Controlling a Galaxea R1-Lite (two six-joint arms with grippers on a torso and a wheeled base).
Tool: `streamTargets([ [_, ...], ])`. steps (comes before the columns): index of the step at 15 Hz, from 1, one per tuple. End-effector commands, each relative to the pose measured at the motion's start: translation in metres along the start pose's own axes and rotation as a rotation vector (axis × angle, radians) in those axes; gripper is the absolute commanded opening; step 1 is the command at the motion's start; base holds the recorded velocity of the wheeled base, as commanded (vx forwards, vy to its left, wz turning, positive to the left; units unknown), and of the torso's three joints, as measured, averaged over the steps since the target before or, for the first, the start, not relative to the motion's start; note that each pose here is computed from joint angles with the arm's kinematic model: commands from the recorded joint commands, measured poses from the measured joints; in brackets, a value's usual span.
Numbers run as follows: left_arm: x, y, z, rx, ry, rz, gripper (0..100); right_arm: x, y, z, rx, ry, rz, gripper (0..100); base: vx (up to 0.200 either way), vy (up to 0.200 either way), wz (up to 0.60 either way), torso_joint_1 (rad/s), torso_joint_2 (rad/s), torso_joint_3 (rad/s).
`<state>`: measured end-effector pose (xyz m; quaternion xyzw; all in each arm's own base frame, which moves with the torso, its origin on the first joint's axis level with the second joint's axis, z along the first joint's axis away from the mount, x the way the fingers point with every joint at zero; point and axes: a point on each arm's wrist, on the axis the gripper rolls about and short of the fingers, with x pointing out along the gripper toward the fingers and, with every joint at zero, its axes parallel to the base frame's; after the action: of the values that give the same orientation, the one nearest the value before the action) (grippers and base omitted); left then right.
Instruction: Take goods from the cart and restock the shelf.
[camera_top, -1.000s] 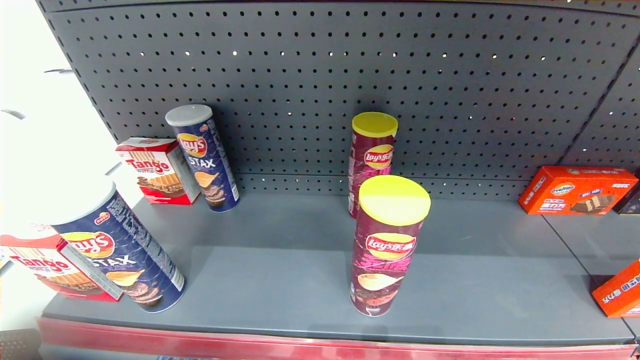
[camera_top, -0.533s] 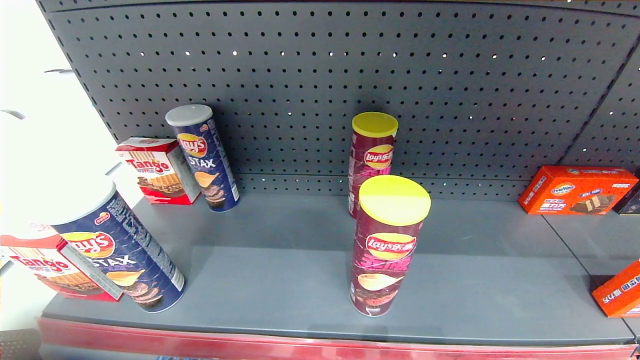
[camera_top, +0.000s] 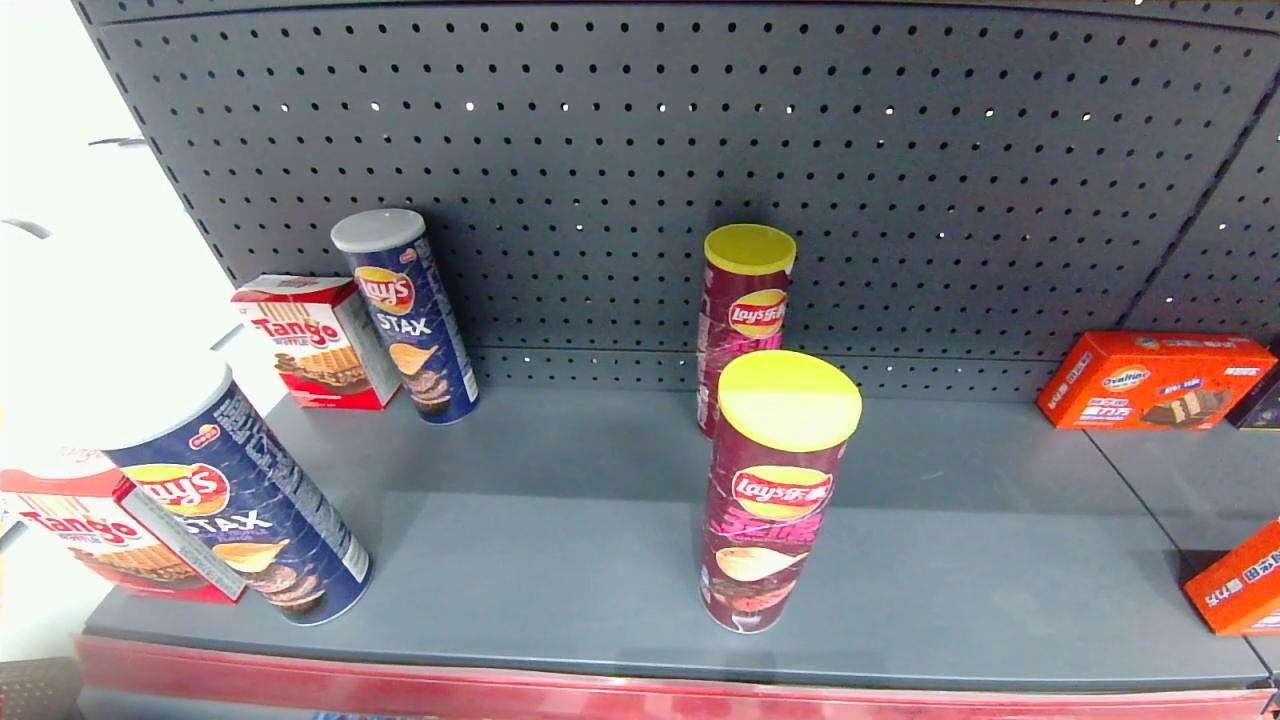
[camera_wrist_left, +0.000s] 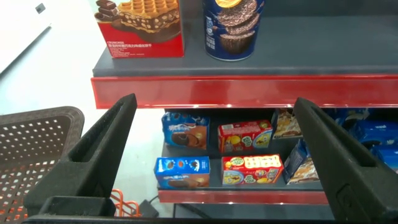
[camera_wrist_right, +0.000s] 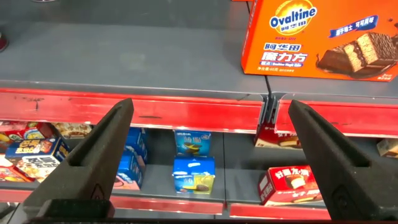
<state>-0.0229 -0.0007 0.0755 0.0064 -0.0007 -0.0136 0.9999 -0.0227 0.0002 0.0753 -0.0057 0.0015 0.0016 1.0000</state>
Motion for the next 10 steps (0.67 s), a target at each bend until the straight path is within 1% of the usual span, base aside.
streamTargets([
  [1, 0.0001, 0.0000, 0.0000, 0.003, 0.001, -0.002, 100, 0.0000, 0.0000, 0.0000, -0.001, 0.000, 0.000, 100, 0.000, 0.000, 0.00, 0.000, 0.00, 0.000],
  [10, 0.0001, -0.0001, 0.0000, 0.003, 0.001, -0.005, 100, 0.0000, 0.0000, 0.0000, -0.001, 0.000, 0.000, 100, 0.000, 0.000, 0.00, 0.000, 0.00, 0.000],
])
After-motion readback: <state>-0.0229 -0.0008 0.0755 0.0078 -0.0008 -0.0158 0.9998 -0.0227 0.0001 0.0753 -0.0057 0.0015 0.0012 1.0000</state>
